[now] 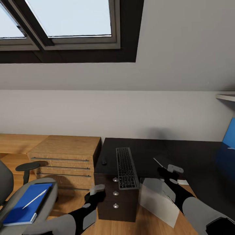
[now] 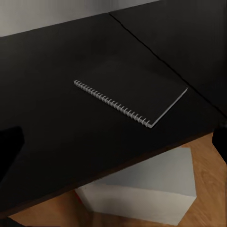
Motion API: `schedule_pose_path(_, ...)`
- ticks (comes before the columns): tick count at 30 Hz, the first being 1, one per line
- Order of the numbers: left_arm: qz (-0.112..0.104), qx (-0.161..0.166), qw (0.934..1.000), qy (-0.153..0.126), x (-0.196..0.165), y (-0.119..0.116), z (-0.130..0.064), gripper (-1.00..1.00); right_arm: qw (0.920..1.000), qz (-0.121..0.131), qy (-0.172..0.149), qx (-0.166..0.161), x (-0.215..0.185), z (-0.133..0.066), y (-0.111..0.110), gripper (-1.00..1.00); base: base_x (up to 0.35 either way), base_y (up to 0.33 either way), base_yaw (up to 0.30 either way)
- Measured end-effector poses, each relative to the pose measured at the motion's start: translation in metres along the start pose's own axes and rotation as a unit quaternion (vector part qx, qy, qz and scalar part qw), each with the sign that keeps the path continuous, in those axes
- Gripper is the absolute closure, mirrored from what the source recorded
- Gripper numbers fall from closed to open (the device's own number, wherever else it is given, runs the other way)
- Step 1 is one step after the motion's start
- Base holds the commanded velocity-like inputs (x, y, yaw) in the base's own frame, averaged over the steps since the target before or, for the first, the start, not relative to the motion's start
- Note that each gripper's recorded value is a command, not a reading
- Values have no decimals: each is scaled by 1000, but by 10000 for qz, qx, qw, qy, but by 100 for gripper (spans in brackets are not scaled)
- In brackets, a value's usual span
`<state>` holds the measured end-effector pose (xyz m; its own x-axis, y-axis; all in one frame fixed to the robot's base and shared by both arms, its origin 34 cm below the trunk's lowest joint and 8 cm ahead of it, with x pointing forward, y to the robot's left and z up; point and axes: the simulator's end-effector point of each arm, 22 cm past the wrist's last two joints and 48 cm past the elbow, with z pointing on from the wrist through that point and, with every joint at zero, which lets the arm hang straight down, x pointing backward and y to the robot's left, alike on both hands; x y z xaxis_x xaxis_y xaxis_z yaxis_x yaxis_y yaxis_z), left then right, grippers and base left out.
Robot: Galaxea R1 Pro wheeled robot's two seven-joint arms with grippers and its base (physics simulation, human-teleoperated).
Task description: In the bedroom, organize the workspace by keeping the computer under the desk, ensuring the monitor is on the desk, placing the keyboard on the desk next to the monitor, placing the mouse on the desk next to the keyboard, moving the folder from the swivel chair onto the desk next to the mouse, stacking the notebook on top of the folder with the pen on top of the notebook, and positioning the swivel chair next to the desk.
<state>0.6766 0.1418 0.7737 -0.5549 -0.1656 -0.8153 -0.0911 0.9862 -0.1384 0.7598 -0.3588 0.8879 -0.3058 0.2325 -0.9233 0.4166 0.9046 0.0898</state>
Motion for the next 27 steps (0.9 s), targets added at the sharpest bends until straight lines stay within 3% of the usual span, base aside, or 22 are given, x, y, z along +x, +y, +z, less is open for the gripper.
schedule_pose_path(5,138,135,9998,110,-50,-22,11,-100,10000,-45,62,3,-28,9,3,-100,0,0,0)
schedule_pose_path(8,102,226,9996,142,-79,-39,14,-100,9999,-84,135,41,-40,15,-2,-100,0,0,0)
schedule_pose_path(9,43,250,9995,162,-87,-44,14,-100,9998,-90,155,50,-43,16,-3,-100,0,0,0)
schedule_pose_path(15,-845,658,9925,586,-122,-91,8,-100,9995,-103,276,85,-49,19,-7,-100,0,0,0)
schedule_pose_path(17,-963,838,9896,666,-127,-105,4,-100,9993,-120,346,86,-47,19,-7,-100,0,0,0)
schedule_pose_path(18,-1037,1160,9852,718,-136,-129,-6,-100,9984,-170,533,81,-40,18,-7,-100,0,0,0)
schedule_pose_path(21,-992,1428,9820,736,-151,-157,-24,-100,9966,-254,782,70,-30,17,-7,-100,0,0,0)
schedule_pose_path(22,-603,605,9940,681,-157,-137,-37,-100,9953,-306,919,82,-24,17,-10,-100,0,0,0)
schedule_pose_path(23,-339,352,9970,608,-160,-151,-63,-100,9950,-318,946,87,-23,17,-11,-100,0,0,0)
schedule_pose_path(25,-200,-89,9986,482,-167,-142,-78,-100,9948,-326,963,92,-23,17,-12,-100,0,0,0)
schedule_pose_path(26,-176,-441,9981,387,-176,-134,-90,-100,9947,-330,972,96,-23,17,-13,-100,0,0,0)
schedule_pose_path(27,-199,-570,9975,354,-180,-131,-96,-100,9946,-332,974,100,-23,17,-13,-100,0,0,0)
